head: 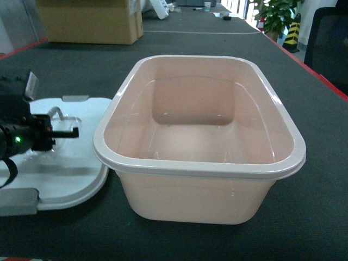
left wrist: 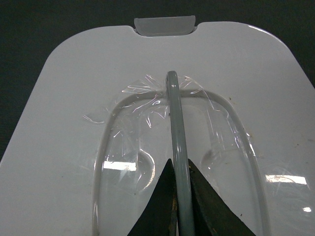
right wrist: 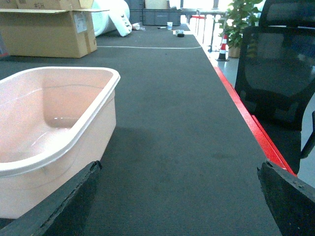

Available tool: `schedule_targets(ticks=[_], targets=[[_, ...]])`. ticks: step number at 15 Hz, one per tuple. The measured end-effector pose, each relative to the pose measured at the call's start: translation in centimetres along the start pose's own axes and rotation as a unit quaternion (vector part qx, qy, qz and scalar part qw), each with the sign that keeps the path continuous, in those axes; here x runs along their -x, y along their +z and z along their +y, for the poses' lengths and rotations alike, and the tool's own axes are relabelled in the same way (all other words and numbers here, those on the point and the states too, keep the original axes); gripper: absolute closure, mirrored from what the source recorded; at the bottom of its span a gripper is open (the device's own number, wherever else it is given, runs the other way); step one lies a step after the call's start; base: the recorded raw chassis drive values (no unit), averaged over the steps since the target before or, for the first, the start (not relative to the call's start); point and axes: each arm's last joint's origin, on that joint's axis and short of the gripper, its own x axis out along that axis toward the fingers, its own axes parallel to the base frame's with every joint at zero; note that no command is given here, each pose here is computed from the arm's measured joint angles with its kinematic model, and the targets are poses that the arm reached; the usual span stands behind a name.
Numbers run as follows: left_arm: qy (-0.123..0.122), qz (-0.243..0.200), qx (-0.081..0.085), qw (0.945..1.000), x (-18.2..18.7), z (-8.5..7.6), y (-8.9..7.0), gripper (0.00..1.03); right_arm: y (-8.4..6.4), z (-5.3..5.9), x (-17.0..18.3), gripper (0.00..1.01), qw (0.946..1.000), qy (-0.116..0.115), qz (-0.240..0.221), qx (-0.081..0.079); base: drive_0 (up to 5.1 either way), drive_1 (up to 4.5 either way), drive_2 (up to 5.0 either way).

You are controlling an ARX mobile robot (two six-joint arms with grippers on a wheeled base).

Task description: Pick capacitor and pack into box

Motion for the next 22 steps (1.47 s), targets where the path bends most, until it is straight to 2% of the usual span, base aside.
schedule_targets(ticks=[1, 2, 4, 5, 6, 8, 9, 10, 11, 13, 16, 19, 21, 22], targets=[[0.008, -0.022, 0.007, 0.9997, 0.4, 0.6, 2.2, 1.01, 0.0, 0.0, 0.0, 0.03, 1.0, 0.0, 0.0, 0.0, 0.0, 0.0, 0.0], [0.013, -0.054, 0.013, 0.9984, 1.2, 1.0, 5.1, 1.01, 0.0, 0.0, 0.0, 0.03, 1.0, 0.0, 0.0, 0.0, 0.0, 0.0, 0.0], [0.031, -0.125, 0.024, 0.9913, 3.9, 1.7, 11.9, 1.01, 0.0, 0.0, 0.0, 0.03, 1.0, 0.0, 0.0, 0.0, 0.0, 0.0, 0.0], [0.027, -0.154, 0.027, 0.9874, 5.5, 1.1, 14.5, 1.01, 0.0, 0.0, 0.0, 0.03, 1.0, 0.0, 0.0, 0.0, 0.0, 0.0, 0.0], [0.017, -0.166, 0.027, 0.9856, 6.7, 0.0, 15.9, 1.01, 0.0, 0.0, 0.0, 0.03, 1.0, 0.0, 0.0, 0.0, 0.0, 0.0, 0.0], [-0.019, -0.154, 0.017, 0.9877, 8.4, -3.9, 16.3, 1.01, 0.0, 0.0, 0.0, 0.03, 1.0, 0.0, 0.0, 0.0, 0.0, 0.0, 0.0], [-0.04, -0.129, 0.011, 0.9908, 9.1, -6.5, 15.7, 1.01, 0.0, 0.0, 0.0, 0.03, 1.0, 0.0, 0.0, 0.0, 0.0, 0.0, 0.0], [-0.075, -0.094, 0.005, 0.9928, 10.4, -10.5, 14.8, 1.01, 0.0, 0.0, 0.0, 0.03, 1.0, 0.0, 0.0, 0.0, 0.0, 0.0, 0.0], [-0.085, -0.09, 0.005, 0.9923, 11.1, -12.1, 14.7, 1.01, 0.0, 0.0, 0.0, 0.03, 1.0, 0.0, 0.0, 0.0, 0.0, 0.0, 0.0], [-0.082, -0.095, 0.015, 0.992, 12.1, -14.5, 15.0, 1.01, 0.0, 0.0, 0.0, 0.03, 1.0, 0.0, 0.0, 0.0, 0.0, 0.0, 0.0], [-0.081, -0.062, 0.005, 0.9948, 12.5, -17.5, 13.1, 1.01, 0.0, 0.0, 0.0, 0.03, 1.0, 0.0, 0.0, 0.0, 0.0, 0.0, 0.0], [-0.093, -0.051, 0.002, 0.9943, 13.1, -19.9, 12.1, 1.01, 0.0, 0.0, 0.0, 0.03, 1.0, 0.0, 0.0, 0.0, 0.0, 0.0, 0.0], [-0.101, -0.044, 0.008, 0.9939, 13.6, -21.0, 11.8, 1.01, 0.0, 0.0, 0.0, 0.03, 1.0, 0.0, 0.0, 0.0, 0.0, 0.0, 0.0], [-0.102, -0.027, 0.014, 0.9944, 13.5, -21.7, 10.9, 1.01, 0.0, 0.0, 0.0, 0.03, 1.0, 0.0, 0.0, 0.0, 0.0, 0.0, 0.0]])
